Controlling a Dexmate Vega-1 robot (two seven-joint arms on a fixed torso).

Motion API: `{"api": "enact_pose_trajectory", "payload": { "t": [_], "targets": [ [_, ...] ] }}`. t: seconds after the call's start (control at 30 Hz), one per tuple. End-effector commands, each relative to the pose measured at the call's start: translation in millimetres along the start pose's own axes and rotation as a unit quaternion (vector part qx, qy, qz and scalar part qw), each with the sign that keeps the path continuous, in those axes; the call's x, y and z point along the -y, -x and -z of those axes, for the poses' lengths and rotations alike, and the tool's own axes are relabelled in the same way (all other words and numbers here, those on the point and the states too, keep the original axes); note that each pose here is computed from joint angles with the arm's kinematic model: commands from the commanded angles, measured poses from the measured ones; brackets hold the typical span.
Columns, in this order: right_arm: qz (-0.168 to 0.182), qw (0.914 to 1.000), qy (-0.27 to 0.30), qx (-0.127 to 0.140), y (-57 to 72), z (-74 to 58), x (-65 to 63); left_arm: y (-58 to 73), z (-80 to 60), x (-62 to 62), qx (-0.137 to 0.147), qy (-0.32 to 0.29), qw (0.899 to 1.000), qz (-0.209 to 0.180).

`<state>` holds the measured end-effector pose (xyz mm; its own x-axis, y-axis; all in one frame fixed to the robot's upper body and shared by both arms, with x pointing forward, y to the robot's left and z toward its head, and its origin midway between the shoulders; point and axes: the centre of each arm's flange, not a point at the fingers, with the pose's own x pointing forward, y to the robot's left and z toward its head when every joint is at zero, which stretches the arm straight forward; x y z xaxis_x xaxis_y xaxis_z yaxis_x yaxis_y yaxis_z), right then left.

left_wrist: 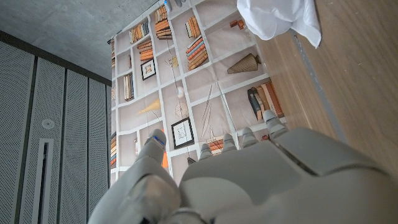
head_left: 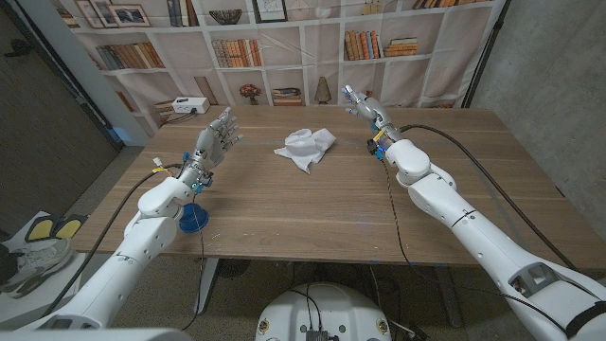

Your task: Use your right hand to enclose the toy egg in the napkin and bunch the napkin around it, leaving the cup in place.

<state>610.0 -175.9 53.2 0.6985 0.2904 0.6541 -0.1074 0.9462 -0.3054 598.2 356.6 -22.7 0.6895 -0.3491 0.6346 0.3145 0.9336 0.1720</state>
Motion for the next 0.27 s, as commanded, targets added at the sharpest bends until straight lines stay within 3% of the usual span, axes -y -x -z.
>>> {"api": "enact_pose_trajectory", "payload": {
  "t": [0.03, 0.27],
  "targets": [
    [0.083, 0.9926, -0.088, 0.007, 32.2, 26.1, 22.9, 0.8, -6.5, -1.4, -0.008, -0.010, 1.000, -0.003],
    [0.083, 0.9922, -0.091, 0.020, 30.6, 29.9, 19.9, 8.9, -1.8, -3.0, -0.018, 0.000, 1.000, -0.022]
  ]
}}
